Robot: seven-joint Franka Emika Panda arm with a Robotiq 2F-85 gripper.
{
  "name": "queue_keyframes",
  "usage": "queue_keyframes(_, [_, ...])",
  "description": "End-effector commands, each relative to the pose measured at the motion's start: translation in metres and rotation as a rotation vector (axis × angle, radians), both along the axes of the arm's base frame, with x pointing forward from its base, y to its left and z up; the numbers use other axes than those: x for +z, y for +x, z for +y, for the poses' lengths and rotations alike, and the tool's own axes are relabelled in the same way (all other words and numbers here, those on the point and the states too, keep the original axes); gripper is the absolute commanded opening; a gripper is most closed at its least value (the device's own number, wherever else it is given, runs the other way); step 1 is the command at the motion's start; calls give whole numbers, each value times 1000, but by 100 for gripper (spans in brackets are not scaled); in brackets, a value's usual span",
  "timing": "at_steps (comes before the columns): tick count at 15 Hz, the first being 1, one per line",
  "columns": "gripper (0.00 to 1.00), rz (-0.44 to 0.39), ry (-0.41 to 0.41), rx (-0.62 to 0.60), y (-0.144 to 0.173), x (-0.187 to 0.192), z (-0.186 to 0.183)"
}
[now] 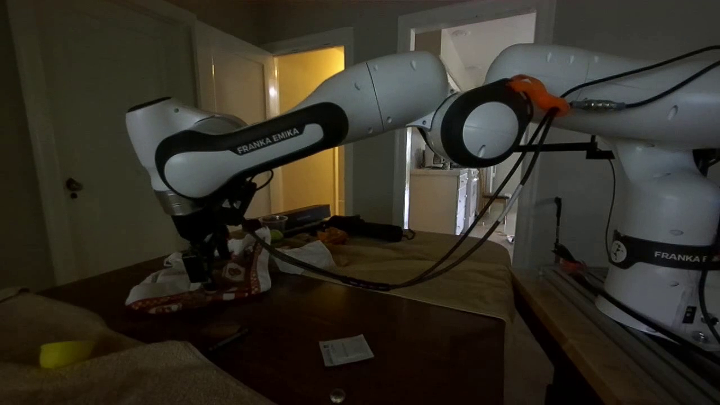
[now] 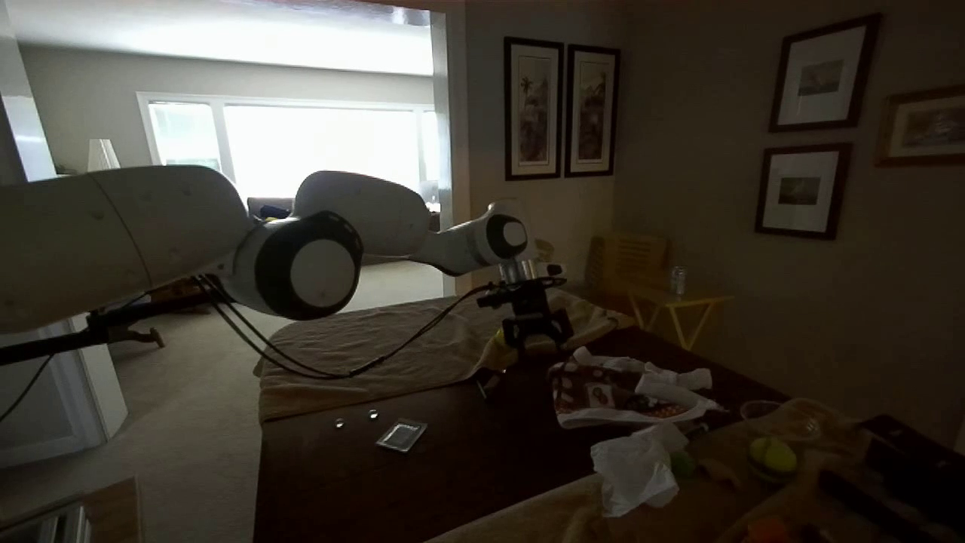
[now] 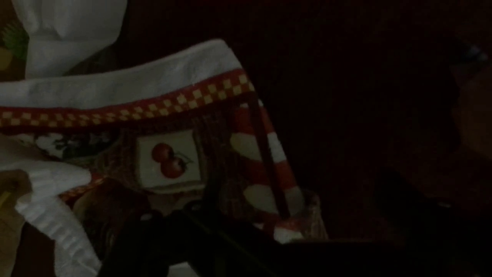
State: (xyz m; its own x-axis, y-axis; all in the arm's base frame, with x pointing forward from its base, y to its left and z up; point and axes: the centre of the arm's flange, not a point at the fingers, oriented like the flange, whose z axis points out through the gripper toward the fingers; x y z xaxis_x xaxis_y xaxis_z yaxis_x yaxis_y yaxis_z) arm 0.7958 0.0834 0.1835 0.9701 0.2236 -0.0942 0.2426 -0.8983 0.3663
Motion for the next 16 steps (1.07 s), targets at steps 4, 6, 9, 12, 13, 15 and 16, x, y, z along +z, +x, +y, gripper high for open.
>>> queue_keyframes(4, [100,112,-205,36,39,-24,-1])
queue_keyframes(6, [100,107,-306,56,42,-30,3])
queue_keyframes(9, [100,81,-388,102,48,-38,16])
queue_keyframes(12, [100,46,-384,144,51,-47,25])
queue_keyframes(13, [100,36,-380,166,53,-50,26])
queue_keyframes(15, [100,15,-341,213,59,-56,24])
queue_keyframes(16, [100,8,-329,238,62,-58,22])
